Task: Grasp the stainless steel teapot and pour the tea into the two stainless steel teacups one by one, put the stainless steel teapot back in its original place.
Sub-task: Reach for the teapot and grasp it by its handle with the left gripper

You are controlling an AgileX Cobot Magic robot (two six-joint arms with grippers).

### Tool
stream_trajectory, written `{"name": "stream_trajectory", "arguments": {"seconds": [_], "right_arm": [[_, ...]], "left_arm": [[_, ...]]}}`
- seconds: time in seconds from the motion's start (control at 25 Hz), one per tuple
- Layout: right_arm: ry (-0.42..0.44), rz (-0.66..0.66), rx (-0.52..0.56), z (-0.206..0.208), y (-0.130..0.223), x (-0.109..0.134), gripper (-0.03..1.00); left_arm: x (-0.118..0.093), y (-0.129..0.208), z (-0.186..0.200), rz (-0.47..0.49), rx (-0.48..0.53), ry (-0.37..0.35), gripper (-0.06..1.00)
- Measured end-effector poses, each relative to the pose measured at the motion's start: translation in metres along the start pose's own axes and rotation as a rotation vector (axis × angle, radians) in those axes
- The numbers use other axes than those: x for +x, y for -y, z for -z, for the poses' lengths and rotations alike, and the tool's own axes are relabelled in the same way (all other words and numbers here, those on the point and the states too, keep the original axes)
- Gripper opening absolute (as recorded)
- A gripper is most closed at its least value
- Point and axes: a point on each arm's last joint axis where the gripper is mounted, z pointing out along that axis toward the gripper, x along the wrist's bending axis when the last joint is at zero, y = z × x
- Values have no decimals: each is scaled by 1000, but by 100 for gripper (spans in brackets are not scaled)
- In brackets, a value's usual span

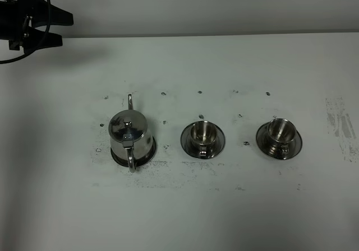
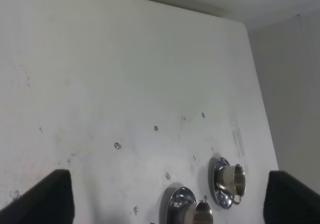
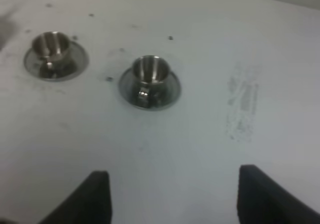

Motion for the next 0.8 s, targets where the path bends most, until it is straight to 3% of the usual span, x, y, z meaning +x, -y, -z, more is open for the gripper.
{"name": "stream_trajectory", "arguments": {"seconds": [0.56, 0.68, 0.8], "right_arm": [[3, -3, 1, 0, 0, 0, 52], [3, -3, 1, 0, 0, 0, 52], [-2, -5, 1, 0, 0, 1, 52]], "left_arm": [[-4, -1, 2, -9, -5, -1, 74], [-22, -5, 13, -61, -16, -23, 74], [-55, -9, 27, -176, -29, -118, 73]]}}
